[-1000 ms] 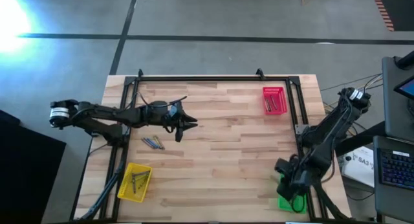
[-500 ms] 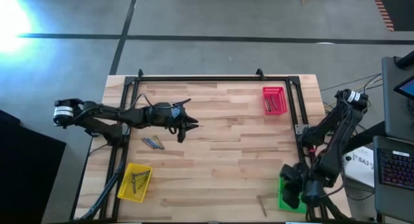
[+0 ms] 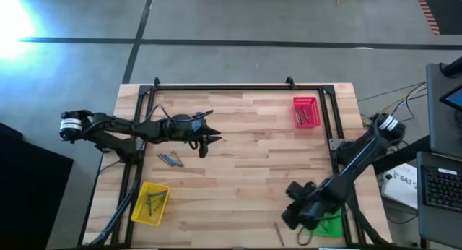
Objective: Sort crayons
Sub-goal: Put the brown crayon into the green bin
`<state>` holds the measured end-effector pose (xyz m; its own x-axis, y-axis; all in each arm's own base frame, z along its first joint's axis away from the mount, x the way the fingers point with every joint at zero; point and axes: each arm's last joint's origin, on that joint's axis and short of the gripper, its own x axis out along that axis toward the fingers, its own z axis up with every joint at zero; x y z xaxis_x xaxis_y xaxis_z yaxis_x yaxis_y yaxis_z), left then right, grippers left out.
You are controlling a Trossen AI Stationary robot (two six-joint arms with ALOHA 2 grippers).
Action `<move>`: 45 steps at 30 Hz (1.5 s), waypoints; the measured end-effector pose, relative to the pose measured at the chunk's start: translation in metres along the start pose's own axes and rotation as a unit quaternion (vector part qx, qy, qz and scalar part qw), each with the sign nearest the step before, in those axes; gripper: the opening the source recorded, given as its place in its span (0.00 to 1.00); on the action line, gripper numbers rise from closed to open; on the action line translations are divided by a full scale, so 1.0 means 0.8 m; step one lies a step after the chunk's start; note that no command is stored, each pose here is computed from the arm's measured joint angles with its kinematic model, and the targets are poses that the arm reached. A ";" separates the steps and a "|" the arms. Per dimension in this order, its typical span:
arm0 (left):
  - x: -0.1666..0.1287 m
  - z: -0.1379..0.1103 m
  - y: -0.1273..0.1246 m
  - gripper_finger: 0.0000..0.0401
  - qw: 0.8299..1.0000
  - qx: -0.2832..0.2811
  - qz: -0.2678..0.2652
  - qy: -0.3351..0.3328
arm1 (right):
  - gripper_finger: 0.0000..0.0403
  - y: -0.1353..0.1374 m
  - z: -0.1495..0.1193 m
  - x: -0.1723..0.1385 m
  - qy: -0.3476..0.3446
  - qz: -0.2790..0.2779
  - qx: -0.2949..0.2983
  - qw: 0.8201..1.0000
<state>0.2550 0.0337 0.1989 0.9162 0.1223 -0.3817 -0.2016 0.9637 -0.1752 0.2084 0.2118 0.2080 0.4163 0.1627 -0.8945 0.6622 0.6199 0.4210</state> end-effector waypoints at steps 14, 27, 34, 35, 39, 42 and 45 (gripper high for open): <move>0.001 0.002 -0.003 0.21 0.998 0.065 -0.003 0.011 | 0.42 0.113 0.001 0.112 0.077 -0.097 0.052 0.991; 0.001 0.003 -0.004 0.21 0.995 0.096 -0.012 0.011 | 0.25 0.133 -0.009 0.164 0.101 -0.218 0.072 0.968; 0.001 0.014 -0.004 0.21 0.993 0.121 -0.008 -0.017 | 0.04 0.132 -0.004 0.134 0.065 -0.314 0.031 0.947; 0.001 0.017 -0.005 0.21 0.992 0.122 -0.008 -0.019 | 0.03 0.134 -0.002 0.126 0.055 -0.322 0.029 0.945; 0.001 0.024 -0.006 0.21 0.991 0.132 -0.008 -0.029 | 0.03 0.143 0.003 0.069 0.015 -0.336 0.038 0.941; 0.001 0.026 -0.006 0.21 0.990 0.139 -0.008 -0.031 | 0.03 0.145 -0.006 0.038 -0.018 -0.304 0.046 0.951; 0.001 0.026 -0.006 0.21 0.989 0.144 -0.008 -0.030 | 0.02 0.140 -0.012 0.009 -0.053 -0.280 0.076 0.956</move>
<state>0.2641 0.0337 0.2182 0.9391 0.1126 -0.3248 -0.0884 0.9922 0.0883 0.2798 0.2895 0.2470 0.0260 -0.2449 -0.9692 0.8793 0.4668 -0.0944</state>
